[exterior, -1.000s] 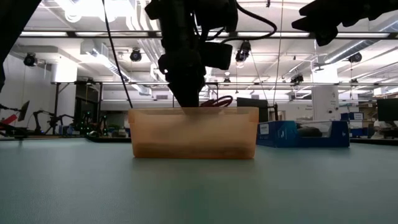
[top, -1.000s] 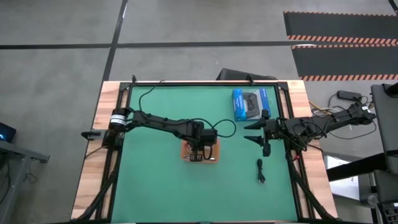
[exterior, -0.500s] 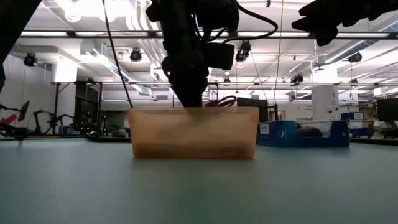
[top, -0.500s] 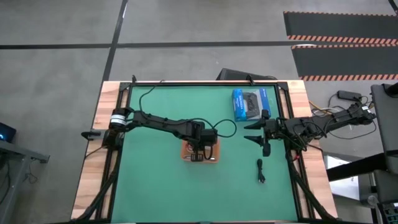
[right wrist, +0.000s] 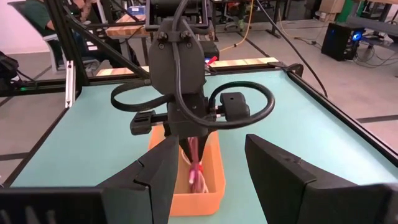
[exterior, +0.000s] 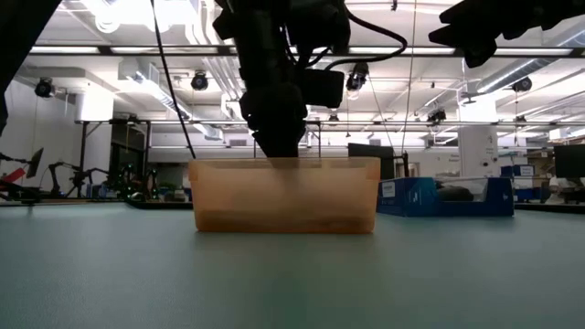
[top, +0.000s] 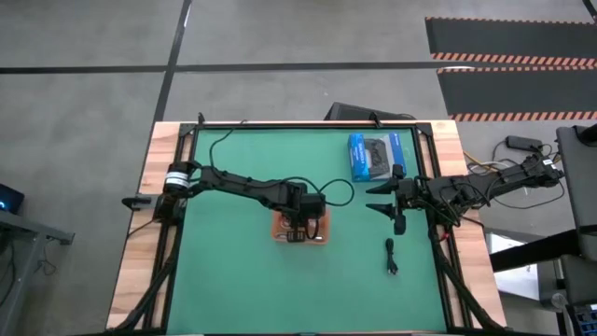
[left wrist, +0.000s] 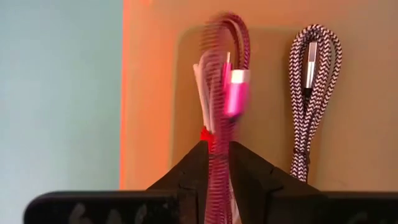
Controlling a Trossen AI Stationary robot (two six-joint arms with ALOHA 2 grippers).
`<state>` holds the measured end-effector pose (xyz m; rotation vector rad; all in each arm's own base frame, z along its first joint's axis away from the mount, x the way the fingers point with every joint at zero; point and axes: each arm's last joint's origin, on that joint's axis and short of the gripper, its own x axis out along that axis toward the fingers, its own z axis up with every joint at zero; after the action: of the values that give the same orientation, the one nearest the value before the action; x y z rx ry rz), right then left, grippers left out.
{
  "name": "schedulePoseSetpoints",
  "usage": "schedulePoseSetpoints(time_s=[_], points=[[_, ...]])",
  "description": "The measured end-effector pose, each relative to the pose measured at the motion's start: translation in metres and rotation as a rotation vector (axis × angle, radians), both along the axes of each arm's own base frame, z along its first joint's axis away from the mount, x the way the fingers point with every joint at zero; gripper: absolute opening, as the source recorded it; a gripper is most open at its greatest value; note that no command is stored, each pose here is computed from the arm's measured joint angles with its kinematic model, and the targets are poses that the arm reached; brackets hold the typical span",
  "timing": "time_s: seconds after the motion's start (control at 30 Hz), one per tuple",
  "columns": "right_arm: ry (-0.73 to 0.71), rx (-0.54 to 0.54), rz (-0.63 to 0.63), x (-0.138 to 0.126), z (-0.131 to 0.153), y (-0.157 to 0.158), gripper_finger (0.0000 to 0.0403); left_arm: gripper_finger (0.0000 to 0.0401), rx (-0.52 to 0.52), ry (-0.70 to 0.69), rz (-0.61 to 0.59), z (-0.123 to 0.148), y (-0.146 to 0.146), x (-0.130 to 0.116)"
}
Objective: Pick and place USB-C Cables
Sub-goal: Put the black red charger cable into the orange bin, then put the black charger cable into the orange bin
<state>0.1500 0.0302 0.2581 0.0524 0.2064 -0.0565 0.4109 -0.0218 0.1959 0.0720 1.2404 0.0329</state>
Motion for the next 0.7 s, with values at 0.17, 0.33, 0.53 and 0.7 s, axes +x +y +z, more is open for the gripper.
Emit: schedulePoseSetpoints(time_s=[0.17, 0.33, 0.53, 0.7], points=[[0.0, 0.0, 0.0, 0.0, 0.0, 0.0, 0.0178, 0.0051, 0.0, 0.0, 0.0, -0.002, 0.0, 0.0], [0.0, 0.0, 0.0, 0.0, 0.0, 0.0, 0.0178, 0.0052, 0.0, -0.003, 0.0, -0.002, 0.0, 0.0], [0.0, 0.007, -0.001, 0.0, 0.0, 0.0, 0.0178, 0.0052, -0.002, -0.037, 0.0, 0.008, 0.0, 0.002], [0.01, 0.056, -0.012, 0.001, -0.001, 0.0, 0.0178, 0.0052, -0.006, -0.085, -0.006, 0.026, -0.003, -0.004]])
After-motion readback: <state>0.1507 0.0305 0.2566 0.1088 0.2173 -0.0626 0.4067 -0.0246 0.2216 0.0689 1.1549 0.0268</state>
